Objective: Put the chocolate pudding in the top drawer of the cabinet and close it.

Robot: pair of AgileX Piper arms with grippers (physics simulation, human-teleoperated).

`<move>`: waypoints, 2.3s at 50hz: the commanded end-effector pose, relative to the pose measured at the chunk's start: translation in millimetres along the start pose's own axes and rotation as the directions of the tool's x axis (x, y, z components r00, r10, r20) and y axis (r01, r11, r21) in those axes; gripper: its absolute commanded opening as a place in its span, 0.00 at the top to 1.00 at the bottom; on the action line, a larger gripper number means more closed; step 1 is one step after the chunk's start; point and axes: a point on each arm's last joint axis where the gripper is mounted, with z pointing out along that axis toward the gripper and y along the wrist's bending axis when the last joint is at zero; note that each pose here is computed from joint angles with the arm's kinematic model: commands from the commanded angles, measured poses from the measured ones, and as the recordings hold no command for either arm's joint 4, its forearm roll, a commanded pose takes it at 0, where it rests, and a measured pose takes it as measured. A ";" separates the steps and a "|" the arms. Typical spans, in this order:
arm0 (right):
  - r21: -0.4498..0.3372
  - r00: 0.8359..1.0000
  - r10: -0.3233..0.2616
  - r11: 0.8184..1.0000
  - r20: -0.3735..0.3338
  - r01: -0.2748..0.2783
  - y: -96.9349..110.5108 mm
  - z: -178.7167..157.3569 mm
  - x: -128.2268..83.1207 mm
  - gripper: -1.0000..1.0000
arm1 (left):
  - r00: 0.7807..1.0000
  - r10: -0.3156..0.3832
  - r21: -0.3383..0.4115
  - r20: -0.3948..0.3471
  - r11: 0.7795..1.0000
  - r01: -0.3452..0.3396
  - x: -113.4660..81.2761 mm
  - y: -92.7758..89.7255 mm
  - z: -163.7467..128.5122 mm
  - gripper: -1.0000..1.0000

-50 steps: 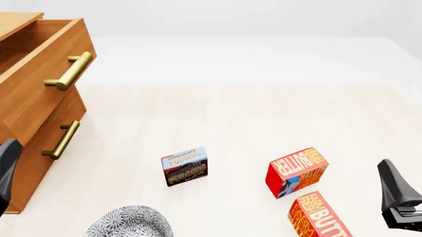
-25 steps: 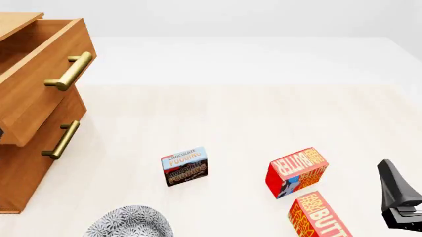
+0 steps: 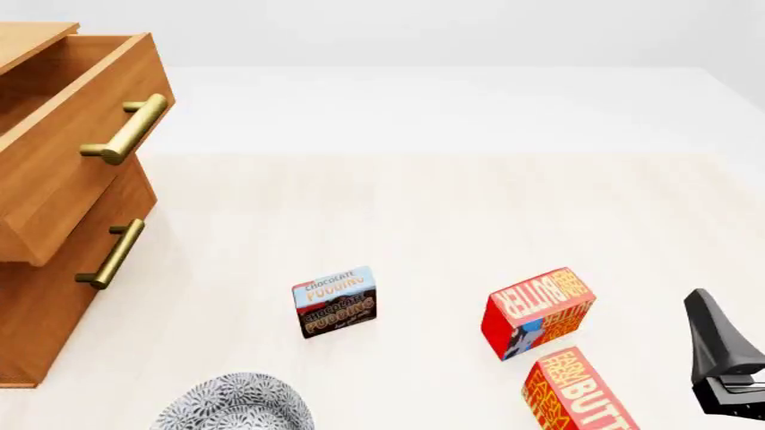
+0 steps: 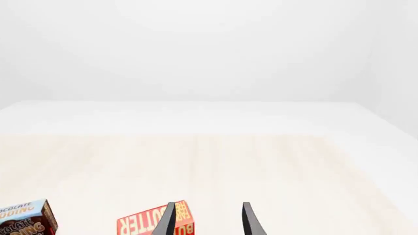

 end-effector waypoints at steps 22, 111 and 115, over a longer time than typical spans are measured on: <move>0.000 1.000 0.000 1.000 0.000 0.000 0.0 0.0 0.0 0.00 | 0.999 0.020 -0.024 -0.028 1.000 -0.021 -37.4 6.4 21.0 0.00; 0.000 1.000 0.000 1.000 0.000 0.000 0.0 0.0 0.1 0.00 | 0.923 0.085 -0.013 -0.376 0.995 -0.097 -38.3 24.1 150.7 0.00; 0.000 1.000 0.000 1.000 0.000 0.000 0.0 0.0 0.0 0.00 | 0.918 0.089 -0.012 -0.386 0.995 -0.101 -37.5 24.7 150.9 0.00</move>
